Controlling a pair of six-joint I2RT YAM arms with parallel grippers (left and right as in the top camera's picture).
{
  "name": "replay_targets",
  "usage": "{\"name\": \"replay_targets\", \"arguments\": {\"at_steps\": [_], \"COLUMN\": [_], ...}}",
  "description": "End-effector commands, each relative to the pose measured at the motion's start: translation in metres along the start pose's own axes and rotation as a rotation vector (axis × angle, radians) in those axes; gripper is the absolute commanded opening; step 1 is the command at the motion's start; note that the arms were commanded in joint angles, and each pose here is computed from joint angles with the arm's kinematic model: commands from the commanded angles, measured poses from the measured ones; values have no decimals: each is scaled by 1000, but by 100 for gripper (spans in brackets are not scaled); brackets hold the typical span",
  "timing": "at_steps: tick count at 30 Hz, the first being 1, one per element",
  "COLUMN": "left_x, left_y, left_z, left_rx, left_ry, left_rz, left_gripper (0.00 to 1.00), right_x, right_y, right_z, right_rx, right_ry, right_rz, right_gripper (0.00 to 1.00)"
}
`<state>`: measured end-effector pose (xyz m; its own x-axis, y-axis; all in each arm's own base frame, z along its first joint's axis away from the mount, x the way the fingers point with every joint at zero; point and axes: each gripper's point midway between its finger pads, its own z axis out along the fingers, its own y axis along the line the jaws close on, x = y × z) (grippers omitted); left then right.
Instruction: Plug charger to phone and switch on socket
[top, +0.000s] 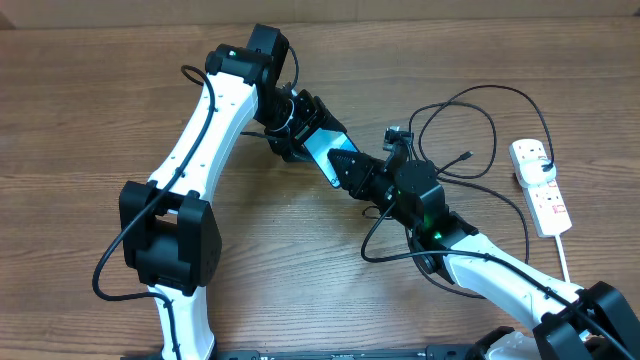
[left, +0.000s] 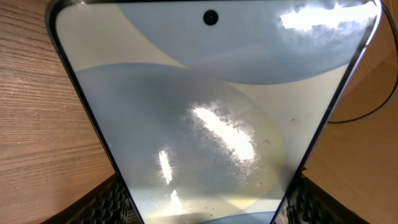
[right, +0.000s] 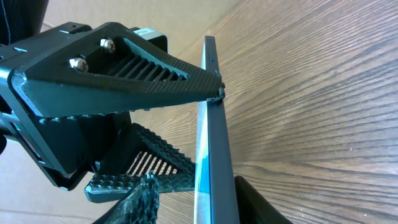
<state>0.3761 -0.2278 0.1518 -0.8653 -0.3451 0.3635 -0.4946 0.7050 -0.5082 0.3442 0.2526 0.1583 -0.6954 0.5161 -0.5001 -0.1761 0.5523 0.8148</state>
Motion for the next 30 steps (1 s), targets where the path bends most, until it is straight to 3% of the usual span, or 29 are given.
{"name": "replay_targets", "arguments": {"at_steps": [1,11,22,27,30], "left_x": [7,11,14,13,13], "left_y": [-13,-15,-17,-16,-17], "left_z": [-3,1,4,4,4], "left_rx": [42,37,29,27,28], "left_ry": [24,31,30,26,23], "left_rz": [-7,-20,-10,29,61], "left_gripper": [58,57,58,75,100], "right_x": [0,1,3,4,4], "right_y": [4,4,6,7,7], "right_z": [2,2,2,2,2], "right_rx": [-7,-8,-19,-24,-24], "right_ry": [-5,-3,11,17,20], "right_rz": [24,24,24,24,24], "right_gripper": [35,17,5,4,4]}}
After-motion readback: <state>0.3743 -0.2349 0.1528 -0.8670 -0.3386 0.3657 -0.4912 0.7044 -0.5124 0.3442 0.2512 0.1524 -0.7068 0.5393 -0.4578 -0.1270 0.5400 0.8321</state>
